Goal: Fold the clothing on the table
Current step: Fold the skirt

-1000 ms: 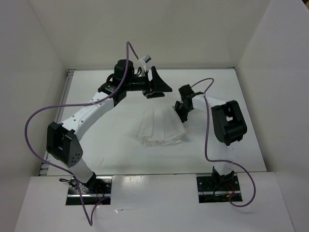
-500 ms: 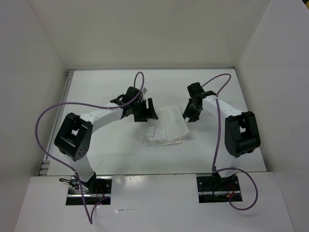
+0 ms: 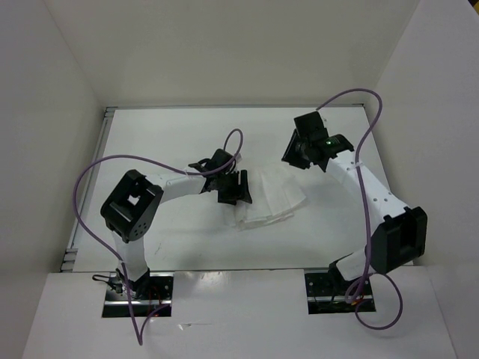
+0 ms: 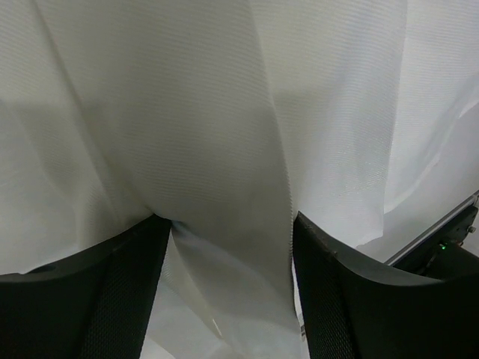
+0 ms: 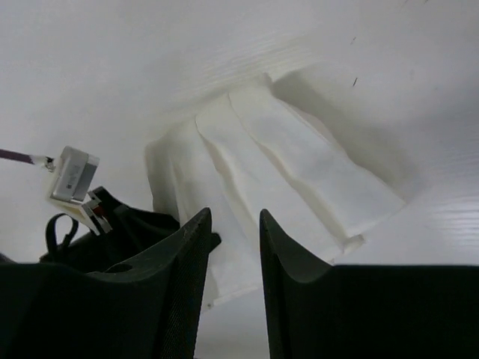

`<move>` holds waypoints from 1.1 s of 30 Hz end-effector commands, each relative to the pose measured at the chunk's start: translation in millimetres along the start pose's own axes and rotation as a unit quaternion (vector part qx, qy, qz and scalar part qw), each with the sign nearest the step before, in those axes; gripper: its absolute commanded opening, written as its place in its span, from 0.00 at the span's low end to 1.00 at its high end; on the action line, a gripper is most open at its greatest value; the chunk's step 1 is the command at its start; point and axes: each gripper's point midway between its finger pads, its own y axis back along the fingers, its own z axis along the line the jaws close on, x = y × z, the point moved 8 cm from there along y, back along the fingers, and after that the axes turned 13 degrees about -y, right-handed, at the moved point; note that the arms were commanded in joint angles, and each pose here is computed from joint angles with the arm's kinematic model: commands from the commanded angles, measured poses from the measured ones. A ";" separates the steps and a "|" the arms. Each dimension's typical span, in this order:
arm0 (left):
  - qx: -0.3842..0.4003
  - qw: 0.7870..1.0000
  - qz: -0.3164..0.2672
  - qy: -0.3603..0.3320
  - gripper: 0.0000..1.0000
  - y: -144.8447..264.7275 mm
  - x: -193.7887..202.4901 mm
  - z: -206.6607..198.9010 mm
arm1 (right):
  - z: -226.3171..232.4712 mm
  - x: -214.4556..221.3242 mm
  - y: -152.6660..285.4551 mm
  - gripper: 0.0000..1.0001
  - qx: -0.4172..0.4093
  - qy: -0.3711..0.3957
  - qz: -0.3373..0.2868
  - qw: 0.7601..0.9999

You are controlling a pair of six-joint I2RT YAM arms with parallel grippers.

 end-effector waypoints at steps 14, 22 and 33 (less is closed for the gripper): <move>0.000 0.999 -0.027 -0.042 0.84 41.8 13.0 -19.5 | -47.2 51.9 -103.1 0.38 0.079 0.050 0.141 0.986; 0.127 0.963 -0.207 -0.119 0.99 185.0 4.7 -75.4 | -31.9 30.4 34.8 0.55 -0.084 0.047 0.076 0.992; 0.240 0.935 -0.259 0.043 0.99 203.9 99.9 -54.7 | -89.0 62.9 144.1 0.77 -0.271 -0.073 -0.035 0.959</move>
